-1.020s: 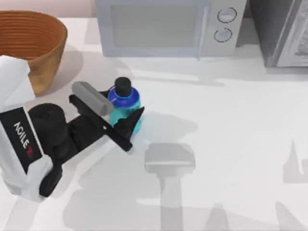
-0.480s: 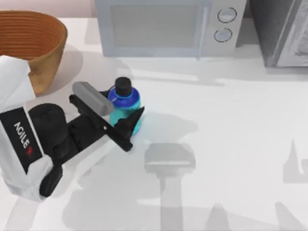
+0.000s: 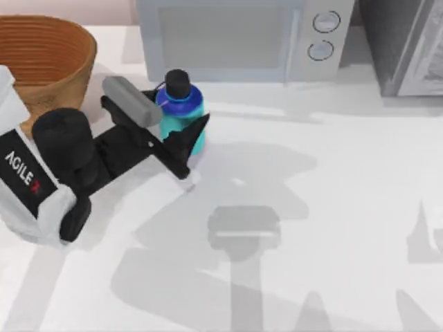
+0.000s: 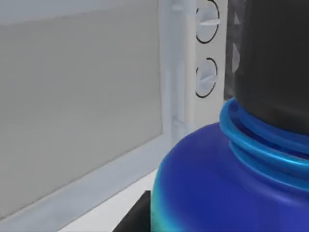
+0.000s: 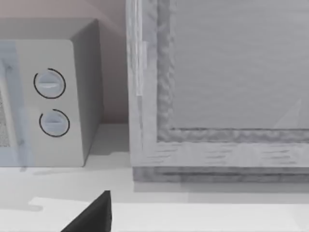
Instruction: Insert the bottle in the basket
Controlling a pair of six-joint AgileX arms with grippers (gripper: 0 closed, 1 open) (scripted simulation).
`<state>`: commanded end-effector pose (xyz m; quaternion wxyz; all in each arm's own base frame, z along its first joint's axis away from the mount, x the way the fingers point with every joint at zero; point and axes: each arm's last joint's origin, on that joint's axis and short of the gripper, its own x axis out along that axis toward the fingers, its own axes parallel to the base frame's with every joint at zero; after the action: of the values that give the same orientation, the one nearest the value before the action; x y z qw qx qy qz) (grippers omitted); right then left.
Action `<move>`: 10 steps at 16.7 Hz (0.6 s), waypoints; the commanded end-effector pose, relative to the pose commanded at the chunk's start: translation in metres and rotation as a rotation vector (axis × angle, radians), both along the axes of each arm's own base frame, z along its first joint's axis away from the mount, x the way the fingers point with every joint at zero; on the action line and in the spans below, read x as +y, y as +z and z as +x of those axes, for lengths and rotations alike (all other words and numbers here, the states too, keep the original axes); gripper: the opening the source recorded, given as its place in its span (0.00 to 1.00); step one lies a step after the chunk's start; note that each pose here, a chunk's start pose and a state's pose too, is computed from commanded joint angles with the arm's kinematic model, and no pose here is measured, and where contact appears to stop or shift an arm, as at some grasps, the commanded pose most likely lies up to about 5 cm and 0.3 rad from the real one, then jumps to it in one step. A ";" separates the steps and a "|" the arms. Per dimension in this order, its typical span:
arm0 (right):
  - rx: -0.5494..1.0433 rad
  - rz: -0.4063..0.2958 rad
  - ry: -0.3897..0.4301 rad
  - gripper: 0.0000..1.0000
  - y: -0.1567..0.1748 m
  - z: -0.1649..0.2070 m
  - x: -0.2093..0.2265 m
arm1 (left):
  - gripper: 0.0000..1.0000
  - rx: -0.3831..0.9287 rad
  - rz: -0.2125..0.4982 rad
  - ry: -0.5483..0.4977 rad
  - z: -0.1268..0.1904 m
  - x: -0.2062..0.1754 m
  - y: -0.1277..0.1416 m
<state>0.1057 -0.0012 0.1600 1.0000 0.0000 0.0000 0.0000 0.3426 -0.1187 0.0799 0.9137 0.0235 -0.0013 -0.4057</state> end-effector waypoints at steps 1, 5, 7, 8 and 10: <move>0.000 0.000 0.000 1.00 0.000 0.000 0.000 | 0.00 -0.026 -0.006 -0.007 0.013 0.003 0.013; 0.000 0.000 0.000 1.00 0.000 0.000 0.000 | 0.00 -0.108 -0.005 -0.024 0.062 0.039 0.077; 0.000 0.000 0.000 1.00 0.000 0.000 0.000 | 0.00 -0.123 0.009 -0.021 0.079 0.070 0.110; 0.000 0.000 0.000 1.00 0.000 0.000 0.000 | 0.00 -0.122 0.017 -0.017 0.085 0.089 0.124; 0.000 0.000 0.000 1.00 0.000 0.000 0.000 | 0.00 -0.107 0.033 -0.008 0.091 0.128 0.149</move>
<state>0.1057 -0.0012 0.1600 1.0000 0.0000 0.0000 0.0000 0.4332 0.0095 0.2293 0.9103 0.0602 -0.0437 -0.4073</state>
